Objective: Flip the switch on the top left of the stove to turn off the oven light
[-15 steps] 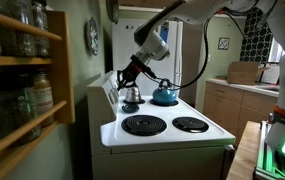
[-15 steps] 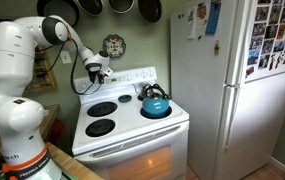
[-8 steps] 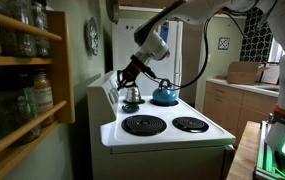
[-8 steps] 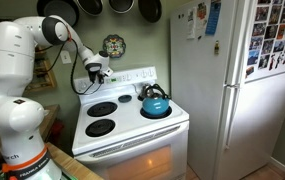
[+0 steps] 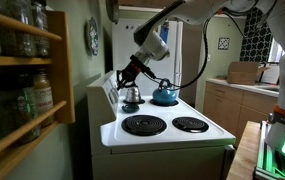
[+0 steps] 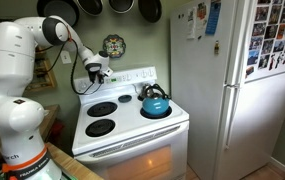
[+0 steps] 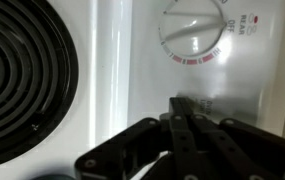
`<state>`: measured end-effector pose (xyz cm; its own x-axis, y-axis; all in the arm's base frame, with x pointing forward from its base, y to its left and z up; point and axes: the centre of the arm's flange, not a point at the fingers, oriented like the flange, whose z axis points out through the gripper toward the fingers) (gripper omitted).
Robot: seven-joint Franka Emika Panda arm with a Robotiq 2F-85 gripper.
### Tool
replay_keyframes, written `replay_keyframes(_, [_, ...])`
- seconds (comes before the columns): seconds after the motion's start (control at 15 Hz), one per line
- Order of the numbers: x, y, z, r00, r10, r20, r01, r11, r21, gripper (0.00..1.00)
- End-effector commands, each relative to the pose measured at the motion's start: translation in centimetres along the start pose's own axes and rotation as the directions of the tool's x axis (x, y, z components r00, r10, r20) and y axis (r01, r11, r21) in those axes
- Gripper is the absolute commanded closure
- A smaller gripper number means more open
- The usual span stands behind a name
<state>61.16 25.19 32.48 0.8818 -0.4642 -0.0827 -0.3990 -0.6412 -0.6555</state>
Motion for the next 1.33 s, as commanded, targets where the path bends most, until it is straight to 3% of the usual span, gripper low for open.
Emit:
replay_keyframes(0.0, [0.0, -0.1, 1.0, 1.0, 0.008, -0.009, -0.008, 1.0, -0.004, 1.0])
replay_keyframes(0.27, [0.2, -0.1, 1.4, 1.0, 0.013, -0.002, -0.013, 1.0, -0.01, 1.0])
replay_keyframes(0.87, [0.9, 1.5, 4.7, 0.997, 0.066, 0.048, -0.061, 0.992, -0.112, 1.0])
replay_keyframes(1.2, [0.3, 1.8, 3.1, 0.997, 0.06, 0.054, -0.049, 0.982, -0.18, 1.0])
replay_keyframes(1.27, [-0.3, 1.7, 2.2, 0.997, 0.021, 0.079, -0.006, 0.982, -0.188, 1.0])
